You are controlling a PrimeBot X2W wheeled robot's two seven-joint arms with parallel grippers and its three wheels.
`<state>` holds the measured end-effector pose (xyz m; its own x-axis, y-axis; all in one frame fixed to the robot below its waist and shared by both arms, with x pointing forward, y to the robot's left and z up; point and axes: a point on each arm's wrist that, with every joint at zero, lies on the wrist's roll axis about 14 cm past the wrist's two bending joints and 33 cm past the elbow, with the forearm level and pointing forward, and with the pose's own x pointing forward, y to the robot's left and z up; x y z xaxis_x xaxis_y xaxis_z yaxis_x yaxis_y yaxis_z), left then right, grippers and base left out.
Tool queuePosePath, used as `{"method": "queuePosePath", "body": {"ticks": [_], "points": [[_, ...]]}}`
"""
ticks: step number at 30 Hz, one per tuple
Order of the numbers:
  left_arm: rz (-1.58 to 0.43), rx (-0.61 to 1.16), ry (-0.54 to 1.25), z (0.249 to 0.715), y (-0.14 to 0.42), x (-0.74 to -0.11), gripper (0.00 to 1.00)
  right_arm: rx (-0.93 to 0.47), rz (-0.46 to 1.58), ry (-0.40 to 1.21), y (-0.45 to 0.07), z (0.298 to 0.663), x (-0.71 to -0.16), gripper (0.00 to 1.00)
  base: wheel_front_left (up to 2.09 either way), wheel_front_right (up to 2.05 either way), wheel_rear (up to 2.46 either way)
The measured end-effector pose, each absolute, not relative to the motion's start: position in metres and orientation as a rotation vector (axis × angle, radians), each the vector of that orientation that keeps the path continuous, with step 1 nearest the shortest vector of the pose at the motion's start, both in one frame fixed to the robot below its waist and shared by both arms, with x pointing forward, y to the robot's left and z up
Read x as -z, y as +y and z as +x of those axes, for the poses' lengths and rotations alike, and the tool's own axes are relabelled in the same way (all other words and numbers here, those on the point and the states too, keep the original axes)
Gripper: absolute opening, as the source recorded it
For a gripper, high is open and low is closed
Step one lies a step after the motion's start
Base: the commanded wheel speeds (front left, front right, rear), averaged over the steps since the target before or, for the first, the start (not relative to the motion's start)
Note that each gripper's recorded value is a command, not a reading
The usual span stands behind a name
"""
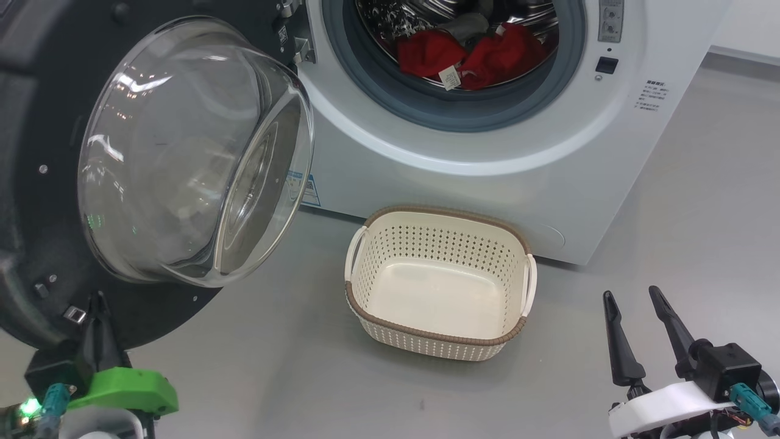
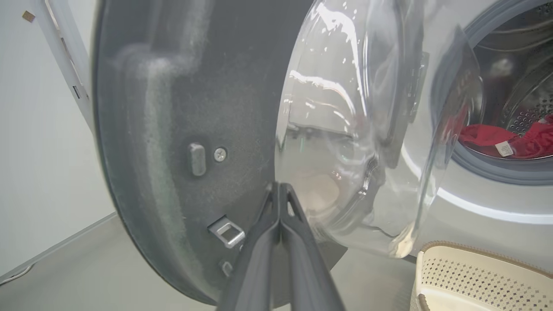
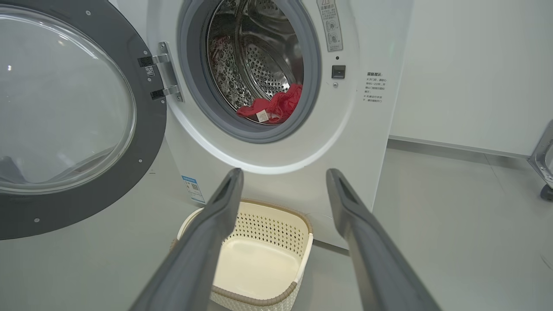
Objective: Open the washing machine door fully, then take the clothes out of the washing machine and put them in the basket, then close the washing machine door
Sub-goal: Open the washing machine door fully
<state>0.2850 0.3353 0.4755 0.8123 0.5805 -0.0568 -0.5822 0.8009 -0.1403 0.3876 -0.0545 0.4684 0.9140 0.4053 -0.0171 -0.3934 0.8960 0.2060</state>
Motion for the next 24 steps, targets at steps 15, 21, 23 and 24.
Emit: {"method": "queuePosePath", "body": {"ticks": [15,21,23,24], "points": [[-0.126,-0.36,-0.007,0.302,0.259,-0.484,0.0,-0.41,0.184,0.04,-0.059,0.384,-0.474,1.0,0.0,0.0,0.0],[-0.163,-0.227,-0.015,0.313,0.219,-0.487,0.0,-0.386,0.184,0.029,-0.067,0.382,-0.478,1.0,0.0,0.0,0.0],[-0.169,-0.193,-0.02,0.316,0.209,-0.489,0.0,-0.375,0.184,0.026,-0.071,0.381,-0.478,1.0,0.0,0.0,0.0],[-0.171,-0.177,-0.022,0.317,0.204,-0.49,0.0,-0.368,0.184,0.024,-0.073,0.38,-0.479,1.0,0.0,0.0,0.0]]}}
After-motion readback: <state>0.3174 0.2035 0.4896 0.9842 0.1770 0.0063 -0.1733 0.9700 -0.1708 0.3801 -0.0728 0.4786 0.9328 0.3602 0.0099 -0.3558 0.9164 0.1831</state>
